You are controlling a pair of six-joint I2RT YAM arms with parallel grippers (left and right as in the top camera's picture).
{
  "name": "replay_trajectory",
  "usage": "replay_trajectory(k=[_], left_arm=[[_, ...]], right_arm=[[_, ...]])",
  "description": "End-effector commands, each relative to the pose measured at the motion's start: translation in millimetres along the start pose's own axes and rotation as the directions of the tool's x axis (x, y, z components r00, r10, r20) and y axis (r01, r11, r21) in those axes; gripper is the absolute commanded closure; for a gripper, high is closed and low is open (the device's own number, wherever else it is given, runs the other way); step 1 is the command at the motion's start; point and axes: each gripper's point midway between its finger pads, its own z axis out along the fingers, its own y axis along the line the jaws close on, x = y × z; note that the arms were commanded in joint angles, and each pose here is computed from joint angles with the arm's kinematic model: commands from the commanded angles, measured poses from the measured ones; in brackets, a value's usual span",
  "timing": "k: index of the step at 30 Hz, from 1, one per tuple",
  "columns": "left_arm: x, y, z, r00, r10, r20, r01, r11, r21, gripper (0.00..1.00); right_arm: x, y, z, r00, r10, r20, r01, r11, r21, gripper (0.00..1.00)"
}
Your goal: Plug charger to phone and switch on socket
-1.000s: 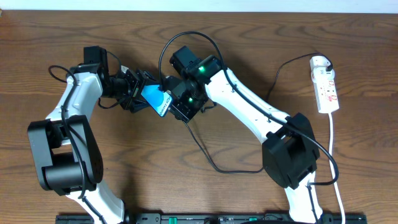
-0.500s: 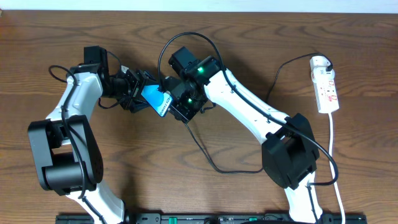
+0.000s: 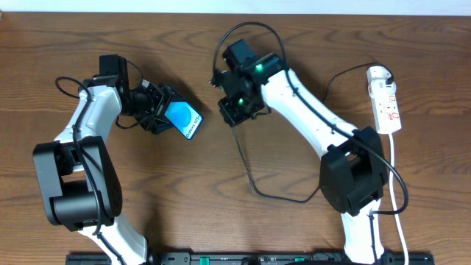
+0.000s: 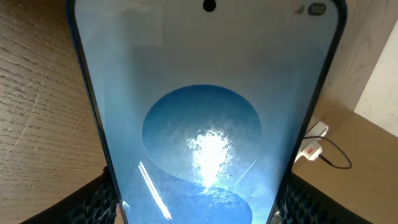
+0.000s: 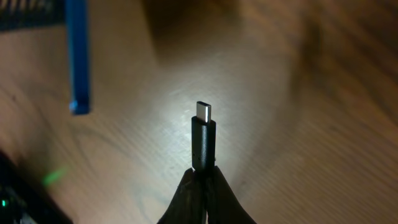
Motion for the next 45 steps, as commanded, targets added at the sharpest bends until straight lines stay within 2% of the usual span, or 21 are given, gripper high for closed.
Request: replay_trajectory(k=[1,20,33,35,40,45], left_arm=[[0.4,-6.4,-6.2,1.0,-0.009,0.015,0.009,1.0,0.011,0.45],[2.2,-9.0,-6.4,0.957,-0.291,-0.004,0.291,0.956,0.026,0.45],[-13.2,-6.5,-7.0,0.952,-0.297,0.075,0.296,0.955,0.022,0.45],[-14.1,-7.7,-6.9,0.953,-0.292,0.077,0.291,0.956,0.027,0.45],[-14.2,-7.9,-7.0,0.953,-0.292,0.078,0.291,0.956,0.027,0.45],[-14.1,-7.8,-6.9,0.946,-0.314,0.077,0.313,0.949,0.029,0.48]], right_arm=[[-6.4,-1.2,-1.6,0.999,0.047,0.018,-0.047,0.999,0.006,0.99],[-24.7,-4.7,5.4,0.953,0.284,0.107,-0.287,0.958,0.022,0.99],[-8.1,-15.5,33.0,0.938,0.337,0.082,-0.34,0.94,0.027,0.98],[-1.6,-18.8,40.5,0.937,0.343,0.071,-0.346,0.938,0.032,0.9],[0.1,-21.7,44.6,0.936,0.345,0.073,-0.348,0.937,0.031,0.59],[-9.0,-22.0,35.7,0.933,0.347,0.095,-0.349,0.937,0.008,0.43]])
